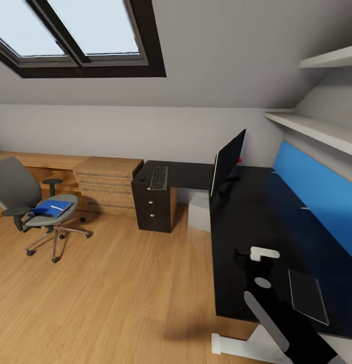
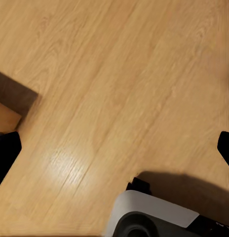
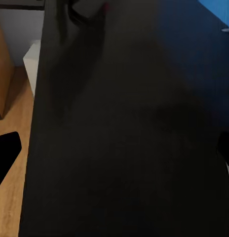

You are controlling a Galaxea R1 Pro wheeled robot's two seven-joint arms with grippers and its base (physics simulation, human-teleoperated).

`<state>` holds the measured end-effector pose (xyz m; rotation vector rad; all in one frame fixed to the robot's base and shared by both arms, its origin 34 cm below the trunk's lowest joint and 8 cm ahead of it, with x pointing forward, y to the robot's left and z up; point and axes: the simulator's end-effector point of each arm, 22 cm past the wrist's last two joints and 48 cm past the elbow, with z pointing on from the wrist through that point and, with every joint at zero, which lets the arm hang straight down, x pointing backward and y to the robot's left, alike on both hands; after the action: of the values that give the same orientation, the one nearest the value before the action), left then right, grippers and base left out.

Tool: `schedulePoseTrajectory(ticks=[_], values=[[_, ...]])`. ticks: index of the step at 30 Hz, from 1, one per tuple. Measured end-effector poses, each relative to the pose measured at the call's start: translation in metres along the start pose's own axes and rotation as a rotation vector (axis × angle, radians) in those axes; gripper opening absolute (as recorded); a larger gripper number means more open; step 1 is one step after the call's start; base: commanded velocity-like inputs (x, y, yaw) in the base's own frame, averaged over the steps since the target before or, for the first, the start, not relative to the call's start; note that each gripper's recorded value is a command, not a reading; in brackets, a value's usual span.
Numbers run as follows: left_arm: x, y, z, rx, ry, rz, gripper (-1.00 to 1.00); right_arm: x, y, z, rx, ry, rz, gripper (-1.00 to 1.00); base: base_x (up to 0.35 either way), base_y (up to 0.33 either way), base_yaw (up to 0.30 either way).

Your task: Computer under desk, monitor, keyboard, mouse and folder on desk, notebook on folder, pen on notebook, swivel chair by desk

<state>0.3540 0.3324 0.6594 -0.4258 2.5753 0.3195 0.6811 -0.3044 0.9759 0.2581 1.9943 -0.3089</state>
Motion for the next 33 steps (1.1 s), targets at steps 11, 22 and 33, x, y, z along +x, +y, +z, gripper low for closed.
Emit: schedulePoseTrajectory(ticks=[11, 22, 33], values=[[0.001, 0.001, 0.0, -0.001, 0.002, 0.0, 1.0, 0.002, -0.018, 0.01, -0.006, 0.0, -0.03, 1.0, -0.009, -0.319, 0.0], [0.001, 0.002, 0.0, -0.003, 0.004, -0.002, 1.0, -0.004, -0.071, 0.042, -0.007, -0.013, 0.091, 1.0, -0.001, -0.324, 0.0], [0.001, 0.004, 0.001, -0.009, 0.005, -0.012, 1.0, 0.051, -0.156, 0.125, 0.07, 0.095, 0.057, 1.0, 0.0, -0.205, 0.0]])
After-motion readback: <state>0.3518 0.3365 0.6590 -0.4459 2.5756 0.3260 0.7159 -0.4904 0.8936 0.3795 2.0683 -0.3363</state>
